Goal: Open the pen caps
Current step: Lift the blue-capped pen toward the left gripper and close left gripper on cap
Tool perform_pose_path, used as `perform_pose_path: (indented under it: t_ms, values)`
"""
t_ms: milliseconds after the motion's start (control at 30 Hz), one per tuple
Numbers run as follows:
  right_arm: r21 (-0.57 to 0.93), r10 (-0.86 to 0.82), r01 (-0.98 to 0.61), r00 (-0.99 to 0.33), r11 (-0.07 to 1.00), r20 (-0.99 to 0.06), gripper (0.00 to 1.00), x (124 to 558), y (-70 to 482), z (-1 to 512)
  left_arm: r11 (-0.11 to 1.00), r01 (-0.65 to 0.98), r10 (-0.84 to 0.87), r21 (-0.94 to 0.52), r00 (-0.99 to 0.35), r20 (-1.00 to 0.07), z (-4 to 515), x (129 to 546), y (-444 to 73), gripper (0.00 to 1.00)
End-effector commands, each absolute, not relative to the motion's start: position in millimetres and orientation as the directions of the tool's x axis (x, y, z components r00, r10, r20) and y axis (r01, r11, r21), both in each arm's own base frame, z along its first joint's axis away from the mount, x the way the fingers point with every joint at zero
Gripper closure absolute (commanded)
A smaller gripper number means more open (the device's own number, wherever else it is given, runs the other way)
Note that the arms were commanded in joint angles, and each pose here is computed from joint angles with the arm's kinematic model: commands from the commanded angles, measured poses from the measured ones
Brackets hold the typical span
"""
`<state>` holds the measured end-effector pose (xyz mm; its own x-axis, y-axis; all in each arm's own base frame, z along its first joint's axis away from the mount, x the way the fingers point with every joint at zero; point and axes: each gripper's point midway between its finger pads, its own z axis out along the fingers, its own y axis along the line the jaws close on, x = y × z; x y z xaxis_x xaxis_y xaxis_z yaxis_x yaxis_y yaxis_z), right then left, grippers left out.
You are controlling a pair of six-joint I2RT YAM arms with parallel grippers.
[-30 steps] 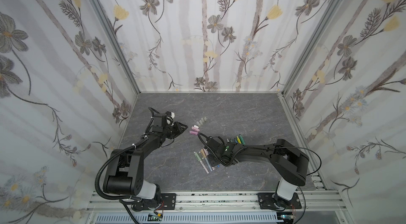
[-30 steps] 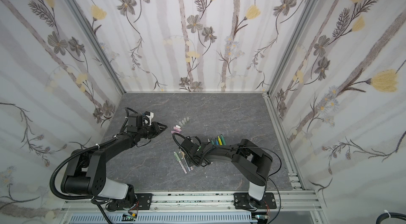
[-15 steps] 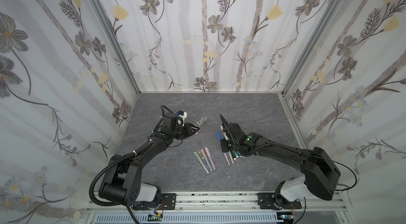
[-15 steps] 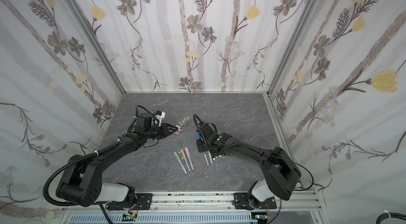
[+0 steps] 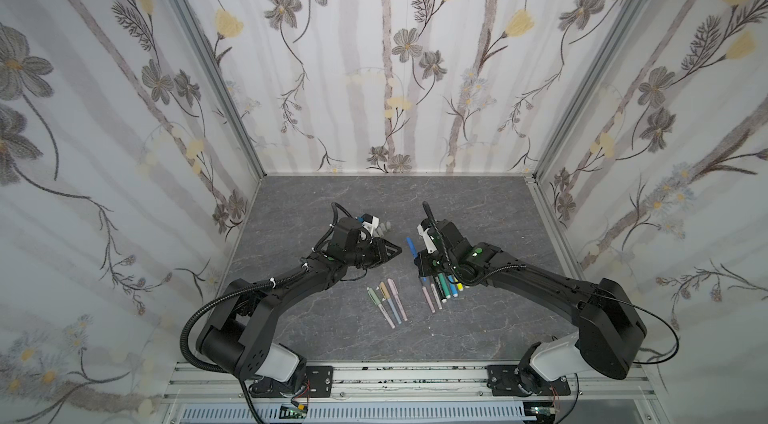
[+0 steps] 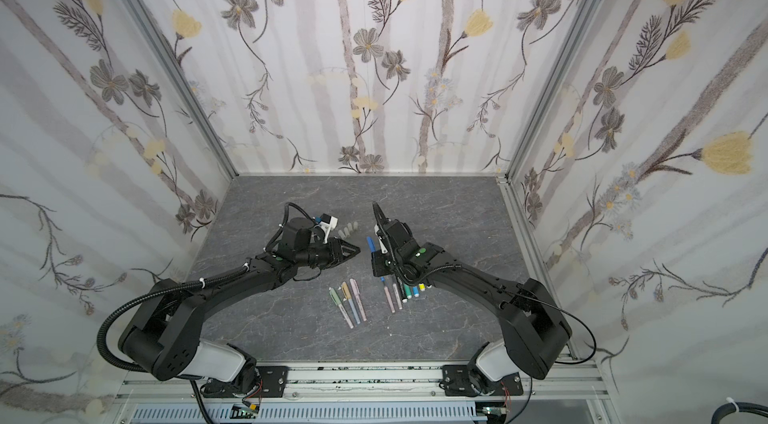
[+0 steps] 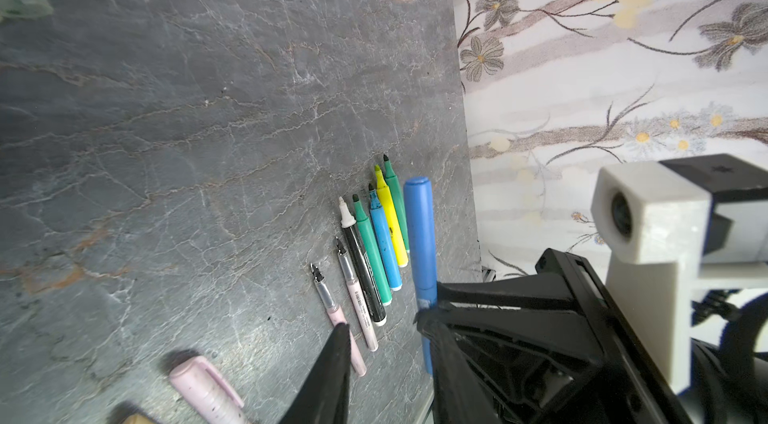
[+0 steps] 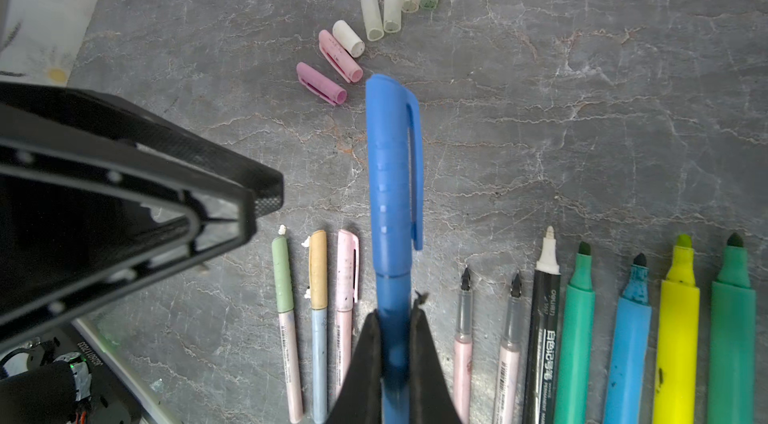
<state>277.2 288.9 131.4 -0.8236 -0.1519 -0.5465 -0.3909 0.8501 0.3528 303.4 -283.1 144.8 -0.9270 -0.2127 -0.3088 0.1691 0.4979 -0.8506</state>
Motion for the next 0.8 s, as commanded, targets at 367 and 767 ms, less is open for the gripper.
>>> perform_pose_path:
  t_ms: [367,767]
  values:
    - [0.384,-0.148,-0.413,-0.816,0.826,-0.559,1.00,278.8,298.8,139.8,0.467,0.216,-0.190,-0.858,-0.923,-0.336,152.1,319.5,-314.8,0.67]
    - [0.385,-0.154,-0.413,-0.821,0.825,-0.550,1.00,277.6,299.7,134.4,0.479,0.211,-0.189,-0.852,-0.923,-0.335,142.3,331.5,-321.9,0.71]
